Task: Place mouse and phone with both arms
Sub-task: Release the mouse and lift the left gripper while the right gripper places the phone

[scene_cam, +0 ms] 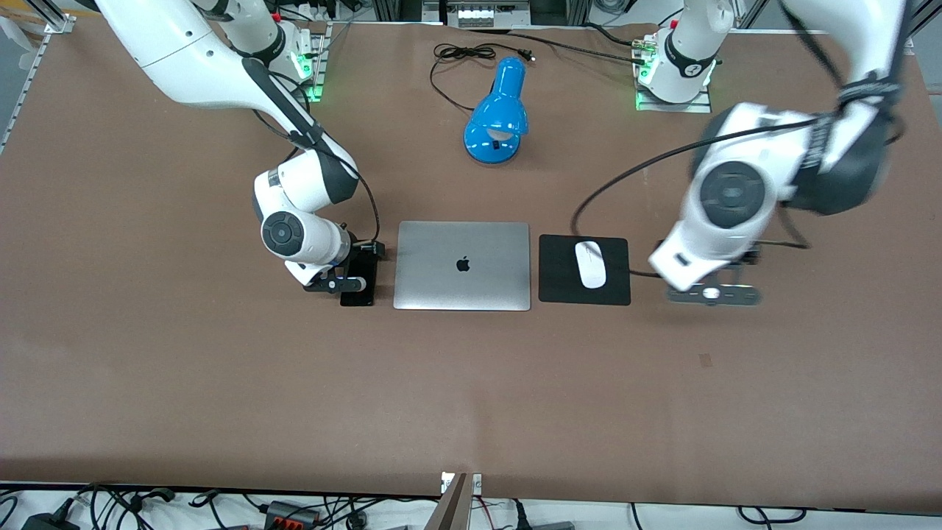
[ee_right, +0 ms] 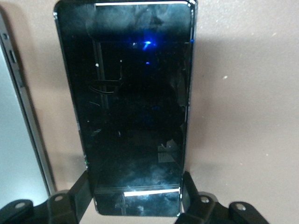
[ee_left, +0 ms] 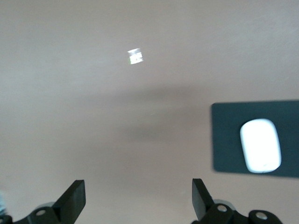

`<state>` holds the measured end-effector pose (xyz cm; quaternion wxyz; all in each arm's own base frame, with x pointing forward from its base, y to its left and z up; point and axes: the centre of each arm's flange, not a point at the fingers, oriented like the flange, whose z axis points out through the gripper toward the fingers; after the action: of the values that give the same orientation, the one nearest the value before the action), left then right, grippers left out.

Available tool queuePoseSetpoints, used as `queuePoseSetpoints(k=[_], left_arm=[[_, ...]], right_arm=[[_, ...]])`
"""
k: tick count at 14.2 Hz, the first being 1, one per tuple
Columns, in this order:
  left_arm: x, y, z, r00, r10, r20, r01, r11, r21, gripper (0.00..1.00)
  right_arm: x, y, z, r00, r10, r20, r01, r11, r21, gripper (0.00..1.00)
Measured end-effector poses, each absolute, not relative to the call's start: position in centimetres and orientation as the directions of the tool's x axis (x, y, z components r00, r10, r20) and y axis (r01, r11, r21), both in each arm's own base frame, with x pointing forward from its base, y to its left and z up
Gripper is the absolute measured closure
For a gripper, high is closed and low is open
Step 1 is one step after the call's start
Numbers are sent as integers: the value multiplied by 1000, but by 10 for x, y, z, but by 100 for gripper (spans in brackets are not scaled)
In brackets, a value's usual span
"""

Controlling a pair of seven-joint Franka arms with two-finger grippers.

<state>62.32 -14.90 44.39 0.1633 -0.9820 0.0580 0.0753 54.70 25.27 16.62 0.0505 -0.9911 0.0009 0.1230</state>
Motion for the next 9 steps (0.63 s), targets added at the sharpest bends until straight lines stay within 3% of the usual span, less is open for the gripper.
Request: queuePoseSetpoints(k=[5,9], left_arm=[[604,-113,560,993,-44,-112,-79,-938,-336,0],[594,-103,568,987,-15,-161,-72,-934,-350,0]], right_arm=[[547,251,166,968,9,-250,-15,-995,-96,21],[548,247,165,966,4,-257,-19,-996,-88,21]])
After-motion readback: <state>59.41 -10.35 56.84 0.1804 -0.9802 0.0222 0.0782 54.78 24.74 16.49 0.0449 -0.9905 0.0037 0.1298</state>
